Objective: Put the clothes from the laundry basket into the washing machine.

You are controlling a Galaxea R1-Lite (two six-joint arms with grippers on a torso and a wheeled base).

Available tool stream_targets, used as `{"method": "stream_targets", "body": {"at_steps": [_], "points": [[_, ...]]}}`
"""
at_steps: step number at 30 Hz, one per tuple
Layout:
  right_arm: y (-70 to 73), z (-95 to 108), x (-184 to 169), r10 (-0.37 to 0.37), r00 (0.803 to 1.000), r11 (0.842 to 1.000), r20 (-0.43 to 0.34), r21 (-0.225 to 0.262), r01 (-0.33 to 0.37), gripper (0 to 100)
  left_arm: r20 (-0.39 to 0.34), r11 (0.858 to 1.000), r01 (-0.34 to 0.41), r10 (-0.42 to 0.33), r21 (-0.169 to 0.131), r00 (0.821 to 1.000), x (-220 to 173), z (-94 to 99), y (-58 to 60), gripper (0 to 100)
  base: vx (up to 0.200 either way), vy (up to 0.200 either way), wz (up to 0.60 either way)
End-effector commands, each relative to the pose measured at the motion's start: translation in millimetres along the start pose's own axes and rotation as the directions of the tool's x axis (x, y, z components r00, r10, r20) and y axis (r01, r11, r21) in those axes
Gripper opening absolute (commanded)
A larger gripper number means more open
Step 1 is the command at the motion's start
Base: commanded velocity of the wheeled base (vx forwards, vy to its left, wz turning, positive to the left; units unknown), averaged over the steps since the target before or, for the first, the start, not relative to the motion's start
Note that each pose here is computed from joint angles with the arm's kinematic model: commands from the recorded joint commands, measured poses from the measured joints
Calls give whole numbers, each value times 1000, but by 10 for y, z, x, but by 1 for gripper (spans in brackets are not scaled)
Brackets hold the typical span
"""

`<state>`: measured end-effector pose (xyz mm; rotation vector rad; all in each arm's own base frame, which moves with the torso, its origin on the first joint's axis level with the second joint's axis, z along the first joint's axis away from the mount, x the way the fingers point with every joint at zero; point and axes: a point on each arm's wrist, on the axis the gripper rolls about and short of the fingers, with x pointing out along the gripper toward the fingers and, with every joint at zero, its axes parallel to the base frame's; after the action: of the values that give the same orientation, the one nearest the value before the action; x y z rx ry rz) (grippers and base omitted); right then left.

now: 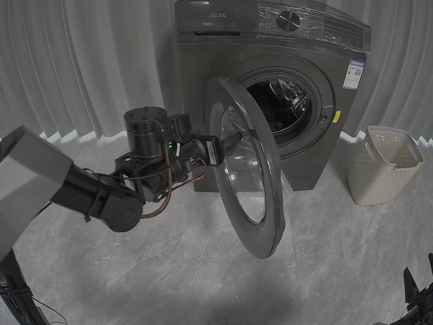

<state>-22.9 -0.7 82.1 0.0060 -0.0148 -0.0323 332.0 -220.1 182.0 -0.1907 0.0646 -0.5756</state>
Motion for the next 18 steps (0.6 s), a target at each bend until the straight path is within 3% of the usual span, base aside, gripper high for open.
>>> {"method": "stream_targets", "body": {"at_steps": [1,2,3,6,11,14,18], "points": [[0,-52,0,0,1000,1000,-1,0,0,100,20,996,12,-10,-84,1000,478,-231,-132,100,0,0,0],[0,-52,0,0,1000,1000,-1,0,0,100,27,995,14,-12,-98,1000,491,-218,-149,100,0,0,0],[0,-52,0,0,1000,1000,-1,0,0,100,46,991,23,-17,-133,999,517,-165,-188,100,0,0,0],[0,-52,0,0,1000,1000,-1,0,0,100,43,987,25,-18,-157,999,535,-141,-214,100,0,0,0],[0,-52,0,0,1000,1000,-1,0,0,100,19,988,-16,20,-156,1000,488,-209,-177,100,0,0,0],[0,-52,0,0,1000,1000,-1,0,0,100,-24,987,-70,67,-142,997,248,-224,-132,100,0,0,0],[0,-52,0,0,1000,1000,-1,0,0,100,-76,991,-77,69,-105,995,-489,-77,-185,100,0,0,0]]}}
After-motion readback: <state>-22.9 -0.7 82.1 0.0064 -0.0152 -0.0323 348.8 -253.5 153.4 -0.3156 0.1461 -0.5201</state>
